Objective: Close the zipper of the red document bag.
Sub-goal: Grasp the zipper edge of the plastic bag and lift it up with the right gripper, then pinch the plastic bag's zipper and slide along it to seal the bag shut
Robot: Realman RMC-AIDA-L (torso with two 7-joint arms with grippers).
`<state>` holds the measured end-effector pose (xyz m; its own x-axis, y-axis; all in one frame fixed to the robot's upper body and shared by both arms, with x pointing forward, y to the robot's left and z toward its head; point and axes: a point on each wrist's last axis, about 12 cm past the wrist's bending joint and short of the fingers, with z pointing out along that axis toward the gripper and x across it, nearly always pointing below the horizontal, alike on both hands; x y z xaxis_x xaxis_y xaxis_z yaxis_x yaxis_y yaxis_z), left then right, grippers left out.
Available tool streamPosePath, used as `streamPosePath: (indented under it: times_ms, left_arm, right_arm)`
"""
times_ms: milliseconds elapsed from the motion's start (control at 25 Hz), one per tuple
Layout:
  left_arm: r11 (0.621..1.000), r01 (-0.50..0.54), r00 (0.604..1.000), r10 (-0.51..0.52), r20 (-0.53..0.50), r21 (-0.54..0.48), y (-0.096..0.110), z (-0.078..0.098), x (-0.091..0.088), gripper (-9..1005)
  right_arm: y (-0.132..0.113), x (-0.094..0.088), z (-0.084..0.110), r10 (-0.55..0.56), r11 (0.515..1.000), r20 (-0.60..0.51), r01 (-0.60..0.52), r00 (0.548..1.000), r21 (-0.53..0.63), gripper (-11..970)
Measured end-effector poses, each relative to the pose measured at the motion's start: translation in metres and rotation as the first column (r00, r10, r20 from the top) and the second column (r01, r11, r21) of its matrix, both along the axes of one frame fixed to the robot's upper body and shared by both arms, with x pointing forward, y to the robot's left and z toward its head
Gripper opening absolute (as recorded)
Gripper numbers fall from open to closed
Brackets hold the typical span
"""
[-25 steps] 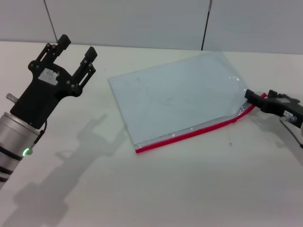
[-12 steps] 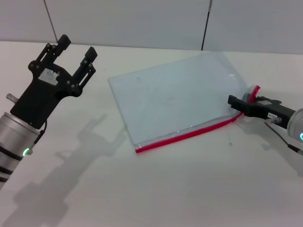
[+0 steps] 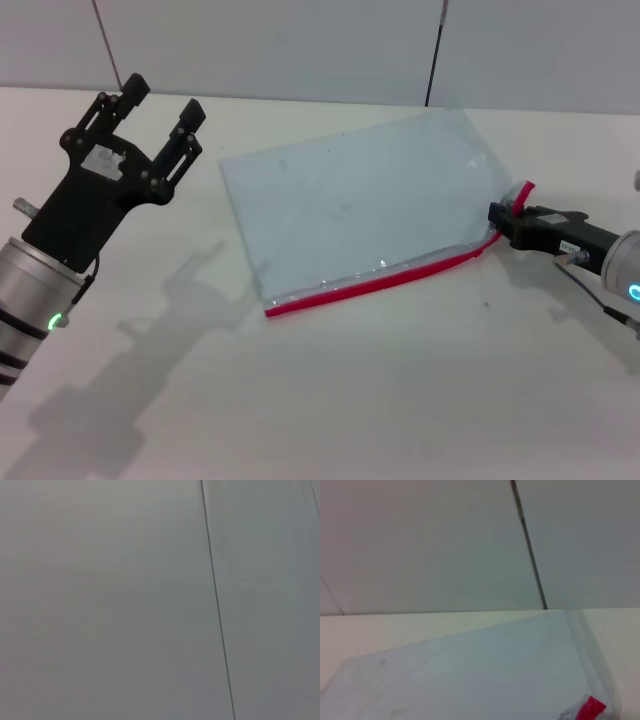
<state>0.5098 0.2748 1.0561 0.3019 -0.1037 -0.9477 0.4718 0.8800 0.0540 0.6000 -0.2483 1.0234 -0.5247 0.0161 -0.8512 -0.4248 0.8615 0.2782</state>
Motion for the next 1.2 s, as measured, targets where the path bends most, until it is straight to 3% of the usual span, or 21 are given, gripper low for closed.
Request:
streamPosePath:
  times_ms: [400,520,680,880,1200]
  left_arm:
    - [1.0,0.0,1.0,0.0,0.0,0.0,0.0,0.0,0.0,677]
    - [1.0,0.0,1.0,0.0,0.0,0.0,0.0,0.0,0.0,677]
    - [1.0,0.024,1.0,-0.024,-0.011,0.015,-0.004,-0.001,0.002,677]
    - [0.989,0.106,0.993,-0.1,-0.068,0.105,-0.021,-0.006,0.012,676]
    - [0.916,0.266,0.963,-0.24,-0.12,0.302,-0.061,-0.018,0.016,676]
  right_arm:
    - [0.002,-0.001,0.002,0.032,0.999,0.013,-0.032,0.999,0.004,143]
    - [0.004,-0.002,0.003,0.052,0.999,0.024,-0.052,0.998,0.015,13]
    - [0.012,-0.006,0.012,0.125,0.988,0.076,-0.131,0.989,0.084,18]
    - [0.031,-0.006,0.028,0.218,0.957,0.161,-0.243,0.963,0.159,24]
    - [0.072,0.002,0.047,0.301,0.913,0.226,-0.348,0.927,0.212,35]
